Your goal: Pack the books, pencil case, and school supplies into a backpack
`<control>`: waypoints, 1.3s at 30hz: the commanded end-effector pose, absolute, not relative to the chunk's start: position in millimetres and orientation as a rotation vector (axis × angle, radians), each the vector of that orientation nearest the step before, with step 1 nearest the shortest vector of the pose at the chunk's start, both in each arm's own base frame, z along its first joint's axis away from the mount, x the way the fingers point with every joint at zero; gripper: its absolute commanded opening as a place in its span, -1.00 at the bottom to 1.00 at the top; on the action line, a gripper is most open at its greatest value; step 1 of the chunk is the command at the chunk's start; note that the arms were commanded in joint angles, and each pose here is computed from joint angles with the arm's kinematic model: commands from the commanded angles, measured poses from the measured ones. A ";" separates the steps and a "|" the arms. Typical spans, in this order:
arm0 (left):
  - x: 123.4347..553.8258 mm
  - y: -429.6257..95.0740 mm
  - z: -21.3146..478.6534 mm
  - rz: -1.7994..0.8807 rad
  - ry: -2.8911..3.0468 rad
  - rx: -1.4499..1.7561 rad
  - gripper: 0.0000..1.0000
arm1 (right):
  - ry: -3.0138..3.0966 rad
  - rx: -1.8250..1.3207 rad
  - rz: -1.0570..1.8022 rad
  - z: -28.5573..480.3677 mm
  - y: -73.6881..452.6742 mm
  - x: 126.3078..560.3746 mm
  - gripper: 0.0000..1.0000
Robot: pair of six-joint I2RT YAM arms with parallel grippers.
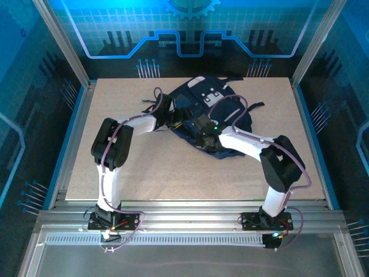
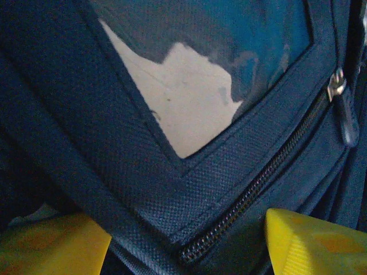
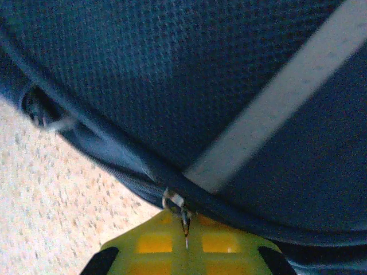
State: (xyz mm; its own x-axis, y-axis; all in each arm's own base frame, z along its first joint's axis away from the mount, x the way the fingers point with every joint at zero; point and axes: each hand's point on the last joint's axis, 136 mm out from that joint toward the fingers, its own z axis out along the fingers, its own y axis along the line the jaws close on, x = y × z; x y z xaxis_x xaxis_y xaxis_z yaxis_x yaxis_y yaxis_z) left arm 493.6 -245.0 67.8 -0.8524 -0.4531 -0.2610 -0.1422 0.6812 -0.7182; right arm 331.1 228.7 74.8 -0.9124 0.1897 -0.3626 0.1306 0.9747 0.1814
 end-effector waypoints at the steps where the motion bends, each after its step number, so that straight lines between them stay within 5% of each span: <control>1: 530.5 -214.4 61.8 -0.887 2.436 -0.545 0.43 | 2.915 -0.067 0.174 84.4 203.3 292.7 -1.00; 11: 558.5 -211.8 80.5 -0.835 2.438 -0.494 0.43 | 3.037 -0.221 0.122 75.6 153.8 271.6 -1.00; 20: 492.9 -217.2 117.6 -0.978 2.463 -0.494 0.43 | 2.932 -0.336 0.599 86.4 227.6 305.1 -1.00; 27: 432.8 -256.2 114.6 -1.114 2.468 -0.514 0.44 | 3.012 -0.373 0.246 62.2 200.9 311.0 -1.00; 32: 428.2 -291.1 99.5 -1.178 2.467 -0.522 0.44 | 3.012 -0.298 0.120 52.6 189.0 301.3 -1.00; 39: 438.7 -305.7 82.3 -1.151 2.489 -0.538 0.43 | 2.973 -0.254 -0.005 40.4 196.4 307.4 -0.66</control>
State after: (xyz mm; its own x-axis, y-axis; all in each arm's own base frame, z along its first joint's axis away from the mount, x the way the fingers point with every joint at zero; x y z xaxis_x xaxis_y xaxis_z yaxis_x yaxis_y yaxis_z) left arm 426.9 -301.1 78.0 -0.8827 -0.4494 -0.1375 -0.1930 0.6134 -0.7658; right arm 315.9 206.4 56.1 -0.9641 -0.1822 -0.1934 -0.1986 0.9777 0.0689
